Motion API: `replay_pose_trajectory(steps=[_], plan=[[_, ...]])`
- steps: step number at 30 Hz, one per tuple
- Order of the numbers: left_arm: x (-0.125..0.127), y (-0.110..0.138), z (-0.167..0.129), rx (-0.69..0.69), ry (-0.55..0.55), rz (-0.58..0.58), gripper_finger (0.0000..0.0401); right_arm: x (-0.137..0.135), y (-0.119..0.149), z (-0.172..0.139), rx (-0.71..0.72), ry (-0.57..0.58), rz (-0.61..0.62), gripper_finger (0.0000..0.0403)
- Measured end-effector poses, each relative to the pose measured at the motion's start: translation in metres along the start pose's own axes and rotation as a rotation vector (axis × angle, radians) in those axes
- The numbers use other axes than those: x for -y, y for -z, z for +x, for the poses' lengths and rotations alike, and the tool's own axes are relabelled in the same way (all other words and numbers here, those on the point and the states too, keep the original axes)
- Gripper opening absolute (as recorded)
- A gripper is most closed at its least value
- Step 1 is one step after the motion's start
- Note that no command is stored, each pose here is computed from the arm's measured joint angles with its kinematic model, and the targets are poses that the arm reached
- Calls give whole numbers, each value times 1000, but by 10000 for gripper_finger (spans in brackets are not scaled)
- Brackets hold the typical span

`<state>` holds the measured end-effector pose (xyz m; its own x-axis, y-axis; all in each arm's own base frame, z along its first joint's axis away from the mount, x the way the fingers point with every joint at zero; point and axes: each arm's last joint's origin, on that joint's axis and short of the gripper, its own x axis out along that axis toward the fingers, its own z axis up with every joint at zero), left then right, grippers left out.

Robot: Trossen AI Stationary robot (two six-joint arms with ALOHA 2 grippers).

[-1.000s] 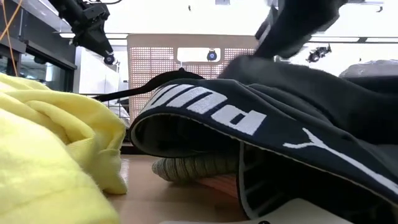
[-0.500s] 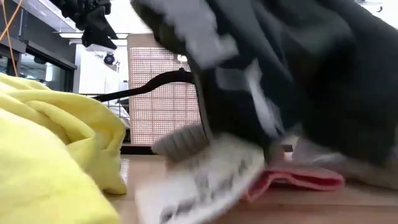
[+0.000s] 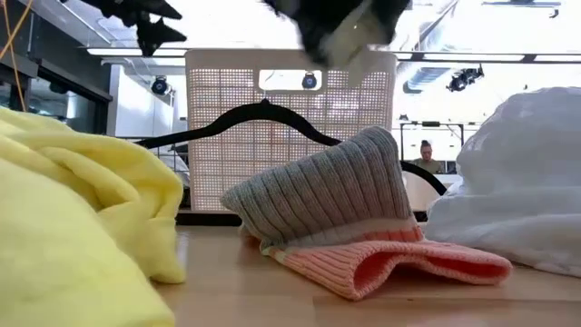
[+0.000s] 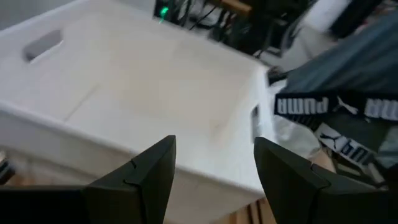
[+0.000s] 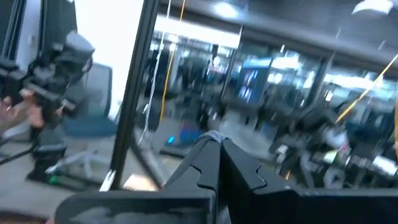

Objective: Pick & Place Cloths
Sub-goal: Put the gray underwear into the wire basket

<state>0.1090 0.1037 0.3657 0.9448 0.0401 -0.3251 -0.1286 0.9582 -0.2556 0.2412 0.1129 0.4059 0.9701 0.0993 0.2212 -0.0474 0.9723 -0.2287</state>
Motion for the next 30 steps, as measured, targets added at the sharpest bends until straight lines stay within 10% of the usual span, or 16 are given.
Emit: replay_pose_trajectory(steps=[16, 30], plan=[[59, -32, 32, 245, 216, 280, 214, 27, -16, -10, 84, 73, -130, 4], [96, -33, 114, 274, 325, 277, 214, 50, -5, -3, 52, 77, -124, 4]])
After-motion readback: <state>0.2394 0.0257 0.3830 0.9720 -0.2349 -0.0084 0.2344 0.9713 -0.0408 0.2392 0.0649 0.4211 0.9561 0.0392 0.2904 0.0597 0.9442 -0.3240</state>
